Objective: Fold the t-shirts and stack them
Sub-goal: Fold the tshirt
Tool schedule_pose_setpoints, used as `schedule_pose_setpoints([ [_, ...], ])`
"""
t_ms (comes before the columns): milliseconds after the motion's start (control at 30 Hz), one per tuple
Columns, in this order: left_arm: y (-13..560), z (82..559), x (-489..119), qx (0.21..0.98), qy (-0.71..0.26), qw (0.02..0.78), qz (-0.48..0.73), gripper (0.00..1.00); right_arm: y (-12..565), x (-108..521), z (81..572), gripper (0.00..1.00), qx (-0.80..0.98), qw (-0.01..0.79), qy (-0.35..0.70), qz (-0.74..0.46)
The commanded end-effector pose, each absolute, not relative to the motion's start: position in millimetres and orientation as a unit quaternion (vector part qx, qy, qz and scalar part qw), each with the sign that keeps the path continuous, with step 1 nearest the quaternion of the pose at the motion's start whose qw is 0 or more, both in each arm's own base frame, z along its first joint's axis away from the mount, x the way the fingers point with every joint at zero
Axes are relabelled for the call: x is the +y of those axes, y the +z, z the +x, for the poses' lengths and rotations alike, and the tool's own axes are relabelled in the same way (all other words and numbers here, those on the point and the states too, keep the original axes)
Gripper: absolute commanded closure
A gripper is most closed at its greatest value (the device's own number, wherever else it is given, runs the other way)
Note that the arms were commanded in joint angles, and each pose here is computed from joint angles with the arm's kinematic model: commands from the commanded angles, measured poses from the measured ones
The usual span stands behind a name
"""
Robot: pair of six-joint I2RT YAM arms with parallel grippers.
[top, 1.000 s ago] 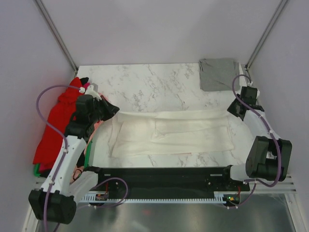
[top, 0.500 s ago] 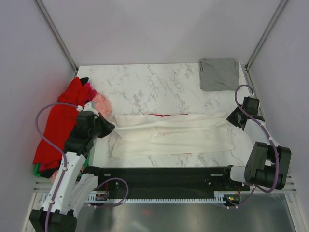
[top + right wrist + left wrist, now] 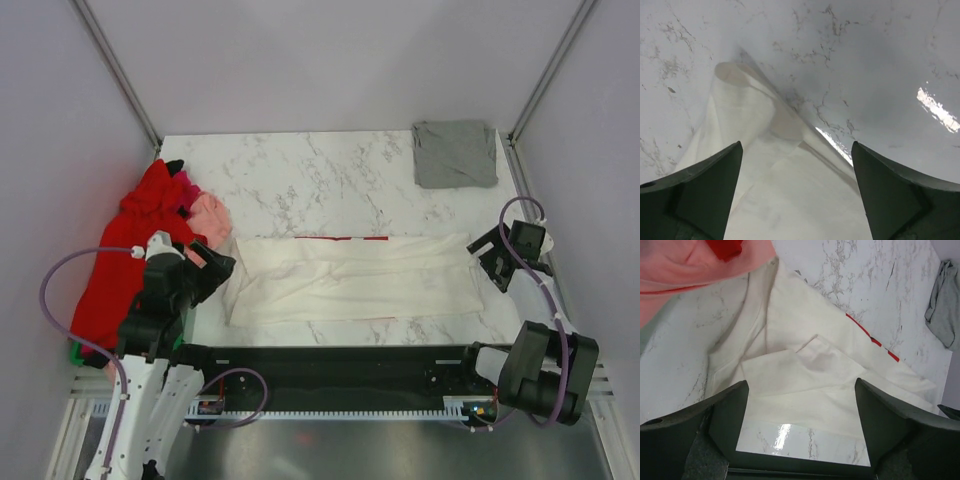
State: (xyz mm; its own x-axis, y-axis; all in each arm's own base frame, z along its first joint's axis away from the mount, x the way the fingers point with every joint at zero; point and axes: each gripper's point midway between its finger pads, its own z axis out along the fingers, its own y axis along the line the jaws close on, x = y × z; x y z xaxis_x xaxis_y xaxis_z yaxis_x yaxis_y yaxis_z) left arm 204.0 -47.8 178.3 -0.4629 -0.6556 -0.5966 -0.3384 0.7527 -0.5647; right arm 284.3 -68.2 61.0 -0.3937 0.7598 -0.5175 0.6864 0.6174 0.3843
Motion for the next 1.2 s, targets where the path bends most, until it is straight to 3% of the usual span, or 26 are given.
schedule_pose_setpoints([
  [0,170,195,-43,0.816,-0.191,0.415,-0.353,0.06,77,-73,288,0.02,0.802,0.371,0.063,0.464],
  [233,143,220,-59,0.843,-0.199,0.373,-0.332,0.16,134,-7,337,0.02,0.829,0.435,0.128,0.326],
  [333,133,239,-74,0.848,-0.211,0.362,-0.324,0.18,124,26,351,0.02,0.866,0.401,0.136,0.266],
  [500,97,261,-122,0.889,-0.176,0.318,-0.280,0.19,61,47,347,0.04,0.913,0.309,0.134,0.231],
  [733,37,289,-161,0.915,-0.161,0.236,-0.286,0.19,2,57,308,0.05,0.945,0.218,0.122,0.212],
  [900,19,322,-170,0.917,-0.135,0.228,-0.300,0.19,-11,66,280,0.05,0.946,0.188,0.134,0.226],
  [1000,12,362,-179,0.917,-0.117,0.228,-0.305,0.19,-9,72,255,0.03,0.936,0.159,0.128,0.286],
  [1033,36,398,-193,0.906,-0.140,0.253,-0.308,0.19,2,84,246,0.03,0.933,0.169,0.143,0.284],
  [1100,6,421,-201,0.918,-0.117,0.219,-0.309,0.18,24,131,238,0.03,0.910,0.161,0.232,0.304],
  [1133,38,468,-224,0.906,-0.153,0.249,-0.305,0.18,44,174,221,0.02,0.914,0.163,0.277,0.250],
  [1167,9,481,-234,0.918,-0.142,0.228,-0.293,0.18,57,194,214,0.02,0.912,0.164,0.291,0.240],
])
